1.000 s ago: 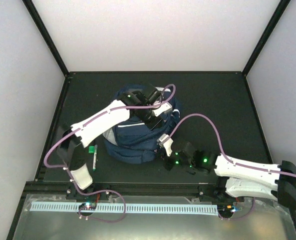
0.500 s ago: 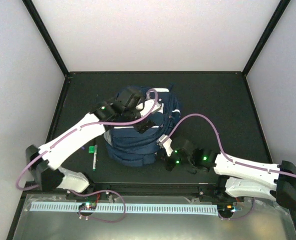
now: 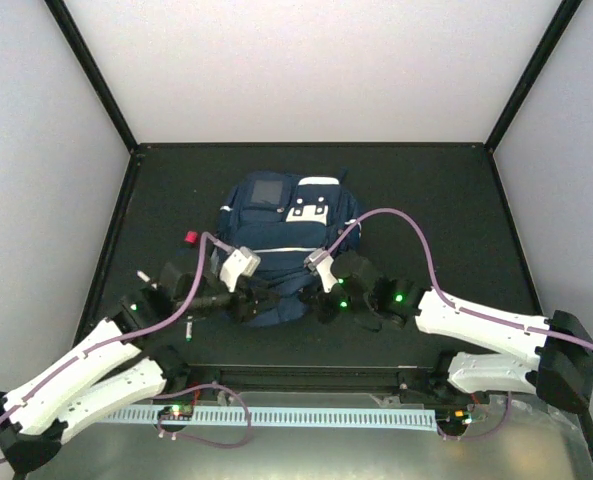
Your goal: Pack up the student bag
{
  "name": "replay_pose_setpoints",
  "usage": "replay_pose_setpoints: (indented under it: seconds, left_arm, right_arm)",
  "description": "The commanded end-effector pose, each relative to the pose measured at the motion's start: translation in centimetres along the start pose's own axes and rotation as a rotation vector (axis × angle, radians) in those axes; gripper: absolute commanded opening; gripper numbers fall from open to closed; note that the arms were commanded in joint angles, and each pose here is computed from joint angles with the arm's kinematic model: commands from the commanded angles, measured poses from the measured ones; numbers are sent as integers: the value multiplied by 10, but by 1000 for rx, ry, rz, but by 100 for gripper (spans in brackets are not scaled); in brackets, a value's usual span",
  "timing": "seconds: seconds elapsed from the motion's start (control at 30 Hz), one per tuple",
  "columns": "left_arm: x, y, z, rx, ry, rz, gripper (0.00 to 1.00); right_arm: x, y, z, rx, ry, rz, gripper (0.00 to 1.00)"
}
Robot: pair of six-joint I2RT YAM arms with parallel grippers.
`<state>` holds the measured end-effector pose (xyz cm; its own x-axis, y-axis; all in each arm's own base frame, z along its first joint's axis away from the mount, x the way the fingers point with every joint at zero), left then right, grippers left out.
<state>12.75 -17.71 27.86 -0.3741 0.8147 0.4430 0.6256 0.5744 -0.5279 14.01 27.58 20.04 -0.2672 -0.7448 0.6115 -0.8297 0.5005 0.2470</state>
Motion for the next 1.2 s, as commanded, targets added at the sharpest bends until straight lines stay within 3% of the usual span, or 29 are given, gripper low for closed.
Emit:
replay_pose_setpoints:
  seconds: [0.0,0.23,0.47,0.57,0.77,0.97,1.03,1.17]
  left_arm:
    - [-12,2,28,275,83,96,48]
    - [-26,25,54,422,81,48,37]
    - [-33,29,55,436,52,64,44]
    - [-38,29,54,438,38,80,35]
    - [-46,33,54,442,30,84,31]
    - [-49,30,52,431,16,118,13]
    - [-49,28,52,418,36,130,2]
    - [-47,24,61,394,143,128,1]
  right_arm:
    - [15,12,-42,-5,-169,-70,2]
    - [13,12,-40,-24,-161,-85,2]
    - [15,14,-41,-15,-164,-95,2]
    - [15,15,-41,-15,-161,-101,2]
    - [17,16,-41,-15,-165,-111,2]
    - [16,15,-39,-17,-159,-103,2]
    - [15,14,-38,-20,-154,-94,2]
    - [15,11,-39,-25,-140,-67,2]
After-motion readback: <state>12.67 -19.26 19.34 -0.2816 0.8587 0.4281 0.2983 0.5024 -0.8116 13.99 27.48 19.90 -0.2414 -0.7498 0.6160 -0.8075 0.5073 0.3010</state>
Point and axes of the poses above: each gripper's point midway between its finger pads, its own x axis back along the fingers, its own y axis along the line the jaws close on, z = x × y, the point moved 6 cm from there along x, back along the fingers, and after that the axes turned 11 degrees about x, right-handed, at the moved point
